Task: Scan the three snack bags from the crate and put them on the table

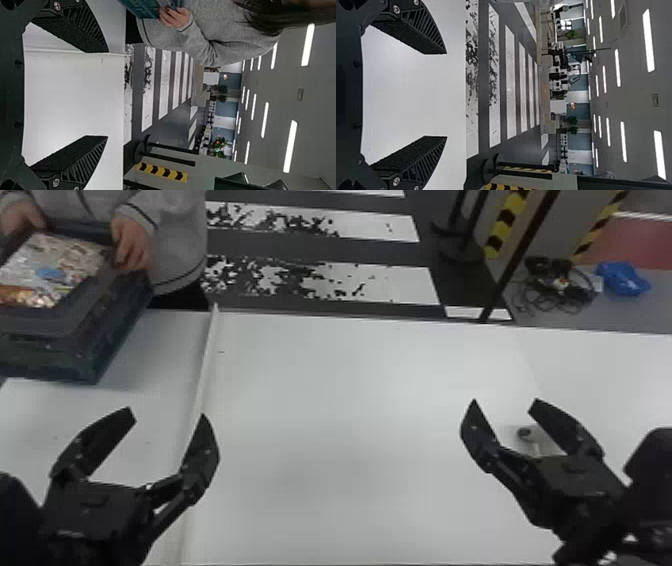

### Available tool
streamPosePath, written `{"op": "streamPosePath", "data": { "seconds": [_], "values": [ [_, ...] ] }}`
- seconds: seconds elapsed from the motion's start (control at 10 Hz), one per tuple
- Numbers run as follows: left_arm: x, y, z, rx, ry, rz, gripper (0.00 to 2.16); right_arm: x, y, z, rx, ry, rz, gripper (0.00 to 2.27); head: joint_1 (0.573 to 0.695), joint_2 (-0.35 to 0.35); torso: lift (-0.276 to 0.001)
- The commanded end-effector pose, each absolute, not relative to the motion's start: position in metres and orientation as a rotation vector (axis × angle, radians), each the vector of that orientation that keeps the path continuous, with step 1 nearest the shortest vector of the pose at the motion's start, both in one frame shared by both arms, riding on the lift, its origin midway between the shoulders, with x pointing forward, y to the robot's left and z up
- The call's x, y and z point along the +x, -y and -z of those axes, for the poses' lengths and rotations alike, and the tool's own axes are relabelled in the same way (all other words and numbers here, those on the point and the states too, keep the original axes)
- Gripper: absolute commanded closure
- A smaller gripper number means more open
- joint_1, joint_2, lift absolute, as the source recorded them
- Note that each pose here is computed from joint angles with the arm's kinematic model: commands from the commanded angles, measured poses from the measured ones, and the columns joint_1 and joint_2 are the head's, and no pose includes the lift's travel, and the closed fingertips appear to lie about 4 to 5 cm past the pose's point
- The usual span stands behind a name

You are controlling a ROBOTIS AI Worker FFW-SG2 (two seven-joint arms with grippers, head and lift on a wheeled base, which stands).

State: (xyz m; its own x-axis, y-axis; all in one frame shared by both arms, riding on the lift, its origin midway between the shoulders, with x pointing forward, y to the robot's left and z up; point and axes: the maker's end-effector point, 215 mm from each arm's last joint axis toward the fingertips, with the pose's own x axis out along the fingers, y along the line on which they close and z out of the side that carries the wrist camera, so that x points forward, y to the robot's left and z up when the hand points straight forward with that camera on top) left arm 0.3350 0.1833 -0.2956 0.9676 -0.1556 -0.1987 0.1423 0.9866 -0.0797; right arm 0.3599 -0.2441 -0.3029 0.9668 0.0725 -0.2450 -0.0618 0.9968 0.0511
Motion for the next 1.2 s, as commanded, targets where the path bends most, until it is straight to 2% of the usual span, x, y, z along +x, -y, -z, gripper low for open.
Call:
{"op": "streamPosePath", "data": {
  "seconds": [0.0,1.1],
  "values": [
    [0.3342,-0.1829,0.2968,-0.066,-0.209,0.151,0.1,0.3595,0.2439,0.3026,0.044,-0.249,-0.068,0.13,0.695,-0.102,-0.094],
    [0.3375,-0.184,0.2889,-0.061,-0.186,0.151,0.1,0.3624,0.2426,0.2985,0.058,-0.237,-0.062,0.13,0.695,-0.102,-0.094]
  ]
}}
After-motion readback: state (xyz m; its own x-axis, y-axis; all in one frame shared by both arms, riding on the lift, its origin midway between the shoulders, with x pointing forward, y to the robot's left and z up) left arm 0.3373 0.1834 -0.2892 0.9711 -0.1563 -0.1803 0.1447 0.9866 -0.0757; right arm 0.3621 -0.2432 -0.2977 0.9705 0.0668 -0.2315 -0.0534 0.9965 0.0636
